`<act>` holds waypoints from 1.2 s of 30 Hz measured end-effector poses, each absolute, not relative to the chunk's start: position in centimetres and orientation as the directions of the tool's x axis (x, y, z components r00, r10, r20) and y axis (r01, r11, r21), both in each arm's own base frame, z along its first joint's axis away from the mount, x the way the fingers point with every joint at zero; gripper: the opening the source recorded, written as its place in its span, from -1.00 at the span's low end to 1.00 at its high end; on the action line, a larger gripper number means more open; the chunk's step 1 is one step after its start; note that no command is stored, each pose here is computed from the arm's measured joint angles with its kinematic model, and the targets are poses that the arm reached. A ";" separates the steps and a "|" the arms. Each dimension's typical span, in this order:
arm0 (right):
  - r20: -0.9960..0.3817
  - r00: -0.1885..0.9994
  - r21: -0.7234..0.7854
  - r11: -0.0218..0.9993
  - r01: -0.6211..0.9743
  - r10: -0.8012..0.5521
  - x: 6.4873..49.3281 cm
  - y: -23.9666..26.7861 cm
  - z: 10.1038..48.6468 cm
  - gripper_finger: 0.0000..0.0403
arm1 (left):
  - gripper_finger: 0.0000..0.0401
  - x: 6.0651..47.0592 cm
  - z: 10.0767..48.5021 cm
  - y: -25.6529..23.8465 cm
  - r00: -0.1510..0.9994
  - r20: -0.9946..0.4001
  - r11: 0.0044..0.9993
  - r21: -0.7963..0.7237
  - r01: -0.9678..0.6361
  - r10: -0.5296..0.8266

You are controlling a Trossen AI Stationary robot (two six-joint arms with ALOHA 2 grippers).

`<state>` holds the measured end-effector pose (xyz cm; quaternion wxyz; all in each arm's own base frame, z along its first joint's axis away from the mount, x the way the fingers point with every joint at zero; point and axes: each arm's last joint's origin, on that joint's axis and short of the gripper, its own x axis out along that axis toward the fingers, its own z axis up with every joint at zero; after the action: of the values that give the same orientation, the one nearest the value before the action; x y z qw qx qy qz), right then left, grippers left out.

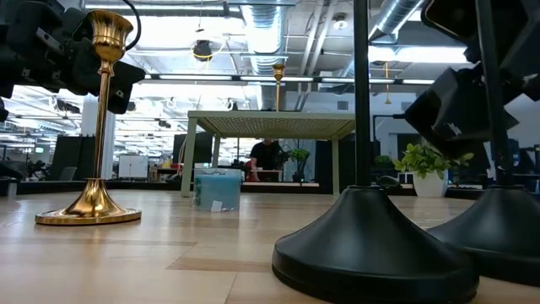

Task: Pick & Place candle stick holders
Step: Put the right black candle holder on the shelf

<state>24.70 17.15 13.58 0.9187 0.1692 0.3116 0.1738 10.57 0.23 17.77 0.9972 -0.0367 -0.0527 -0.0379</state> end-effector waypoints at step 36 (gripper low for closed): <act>-0.444 0.768 0.492 0.842 -0.222 0.462 25.4 18.2 15.0 -0.40 | -0.96 10.6 17.8 0.2 0.992 0.108 0.997 -0.002 0.071 -0.071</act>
<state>25.36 18.17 14.97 0.9164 0.2104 0.2850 0.1865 10.57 0.24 17.77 0.9979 -0.0029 -0.0540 -0.0357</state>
